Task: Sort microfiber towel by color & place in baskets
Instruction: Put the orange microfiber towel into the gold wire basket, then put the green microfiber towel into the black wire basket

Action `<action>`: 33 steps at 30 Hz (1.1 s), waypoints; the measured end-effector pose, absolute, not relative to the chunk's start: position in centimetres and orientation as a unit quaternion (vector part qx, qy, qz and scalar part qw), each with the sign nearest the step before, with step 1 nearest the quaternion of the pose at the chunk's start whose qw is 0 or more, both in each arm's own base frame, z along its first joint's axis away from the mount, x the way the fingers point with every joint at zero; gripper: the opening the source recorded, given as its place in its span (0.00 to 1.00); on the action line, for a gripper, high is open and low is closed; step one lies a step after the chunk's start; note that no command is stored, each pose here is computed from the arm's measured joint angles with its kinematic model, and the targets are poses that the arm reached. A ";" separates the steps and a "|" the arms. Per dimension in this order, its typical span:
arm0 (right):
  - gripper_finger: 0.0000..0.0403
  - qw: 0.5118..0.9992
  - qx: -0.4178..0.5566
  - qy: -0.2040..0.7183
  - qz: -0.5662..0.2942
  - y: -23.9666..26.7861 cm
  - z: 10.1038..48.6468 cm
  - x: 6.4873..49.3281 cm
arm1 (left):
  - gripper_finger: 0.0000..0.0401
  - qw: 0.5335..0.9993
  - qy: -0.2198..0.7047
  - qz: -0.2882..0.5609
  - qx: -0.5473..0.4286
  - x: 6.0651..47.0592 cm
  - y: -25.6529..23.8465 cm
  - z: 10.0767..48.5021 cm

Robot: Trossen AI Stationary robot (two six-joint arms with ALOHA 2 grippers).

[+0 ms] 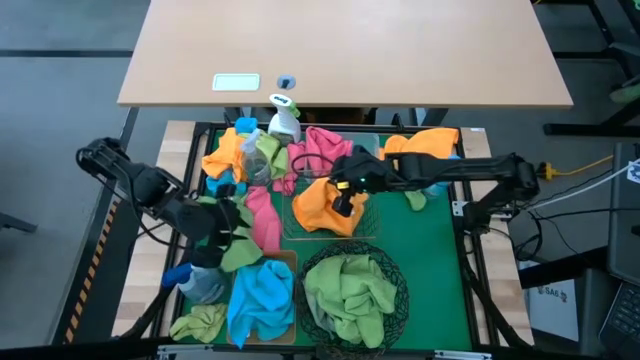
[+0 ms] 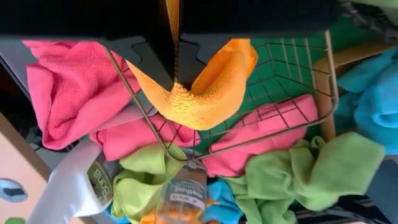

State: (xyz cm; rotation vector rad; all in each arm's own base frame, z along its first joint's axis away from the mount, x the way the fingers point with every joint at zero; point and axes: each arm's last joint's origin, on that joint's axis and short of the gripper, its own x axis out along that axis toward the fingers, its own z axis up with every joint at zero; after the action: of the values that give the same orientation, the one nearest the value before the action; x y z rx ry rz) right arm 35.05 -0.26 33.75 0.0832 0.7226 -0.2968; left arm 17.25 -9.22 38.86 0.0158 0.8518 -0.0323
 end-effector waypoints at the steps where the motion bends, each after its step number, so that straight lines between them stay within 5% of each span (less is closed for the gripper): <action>1: 0.01 0.923 0.041 0.354 -0.146 -0.4 33.6 35.2 | 0.30 0.908 0.419 -0.011 0.003 17.0 -9.1 38.8; 10: 0.04 0.923 0.048 0.360 -0.127 -0.2 33.4 35.3 | 0.30 0.881 0.472 0.029 -0.012 16.0 -8.5 38.1; 22: 0.42 0.924 0.062 0.363 -0.103 0.0 33.4 35.3 | 0.30 0.871 0.488 0.037 -0.037 15.8 -8.3 38.0; 33: 0.50 0.917 0.075 0.386 -0.071 0.2 33.1 35.0 | 0.30 0.848 0.516 0.078 -0.097 15.9 -8.5 36.5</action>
State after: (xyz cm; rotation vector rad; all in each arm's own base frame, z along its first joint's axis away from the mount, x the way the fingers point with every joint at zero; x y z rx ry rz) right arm 35.03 0.20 33.09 0.1550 0.7939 -0.1464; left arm 15.86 -8.46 36.53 -0.2036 1.0870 0.1649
